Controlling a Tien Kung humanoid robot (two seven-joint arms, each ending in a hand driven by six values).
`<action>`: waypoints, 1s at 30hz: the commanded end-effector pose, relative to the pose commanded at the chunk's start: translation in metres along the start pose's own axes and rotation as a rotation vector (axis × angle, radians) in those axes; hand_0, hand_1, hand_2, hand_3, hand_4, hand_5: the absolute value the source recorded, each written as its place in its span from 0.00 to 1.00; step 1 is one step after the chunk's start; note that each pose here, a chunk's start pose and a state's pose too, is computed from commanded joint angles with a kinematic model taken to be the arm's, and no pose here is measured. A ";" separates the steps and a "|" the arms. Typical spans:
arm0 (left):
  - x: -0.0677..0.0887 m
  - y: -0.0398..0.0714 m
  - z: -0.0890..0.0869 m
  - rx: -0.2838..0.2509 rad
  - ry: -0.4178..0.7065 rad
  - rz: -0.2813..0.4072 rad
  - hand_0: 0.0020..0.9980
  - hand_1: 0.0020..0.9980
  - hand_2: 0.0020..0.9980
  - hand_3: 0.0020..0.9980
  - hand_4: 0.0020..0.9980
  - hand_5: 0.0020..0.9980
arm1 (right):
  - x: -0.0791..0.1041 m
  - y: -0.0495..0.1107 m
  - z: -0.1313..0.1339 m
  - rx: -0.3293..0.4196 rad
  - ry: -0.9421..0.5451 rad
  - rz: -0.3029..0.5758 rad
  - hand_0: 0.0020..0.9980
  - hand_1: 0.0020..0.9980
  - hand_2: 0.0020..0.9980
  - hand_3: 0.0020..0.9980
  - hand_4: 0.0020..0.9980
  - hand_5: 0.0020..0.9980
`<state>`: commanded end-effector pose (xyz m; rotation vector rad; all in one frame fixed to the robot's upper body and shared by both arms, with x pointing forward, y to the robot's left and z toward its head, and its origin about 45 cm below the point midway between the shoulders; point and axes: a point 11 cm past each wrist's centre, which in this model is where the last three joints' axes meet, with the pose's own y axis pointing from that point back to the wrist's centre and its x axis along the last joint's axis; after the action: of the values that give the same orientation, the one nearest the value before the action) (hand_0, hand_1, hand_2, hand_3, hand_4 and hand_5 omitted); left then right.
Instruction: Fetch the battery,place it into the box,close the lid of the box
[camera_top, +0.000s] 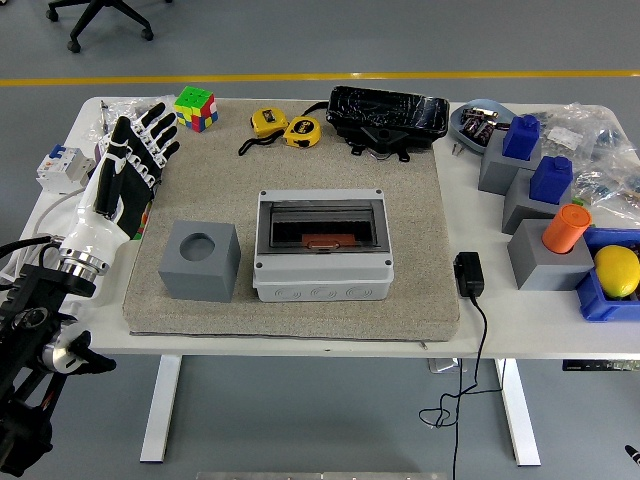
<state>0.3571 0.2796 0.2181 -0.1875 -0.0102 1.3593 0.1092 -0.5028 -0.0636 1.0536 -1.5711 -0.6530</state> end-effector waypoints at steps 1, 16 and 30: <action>0.000 0.000 0.000 -0.001 -0.003 0.001 0.93 0.97 0.94 0.94 1.00 1.00 | 0.000 0.000 0.000 0.000 0.000 0.000 0.80 0.73 0.74 0.80 1.00 0.96; -0.001 -0.001 0.002 0.002 -0.026 -0.001 0.92 0.93 0.94 0.93 1.00 1.00 | 0.001 0.000 -0.002 0.003 -0.002 0.001 0.80 0.73 0.74 0.80 1.00 0.96; 0.000 -0.003 0.007 -0.011 -0.062 0.005 0.91 0.92 0.94 0.92 1.00 1.00 | 0.000 0.000 -0.002 0.002 -0.004 0.001 0.80 0.73 0.74 0.79 1.00 0.96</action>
<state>0.3590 0.2799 0.2256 -0.1542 -0.0694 1.3698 0.1112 -0.5025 -0.0633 1.0535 -1.5760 -0.6539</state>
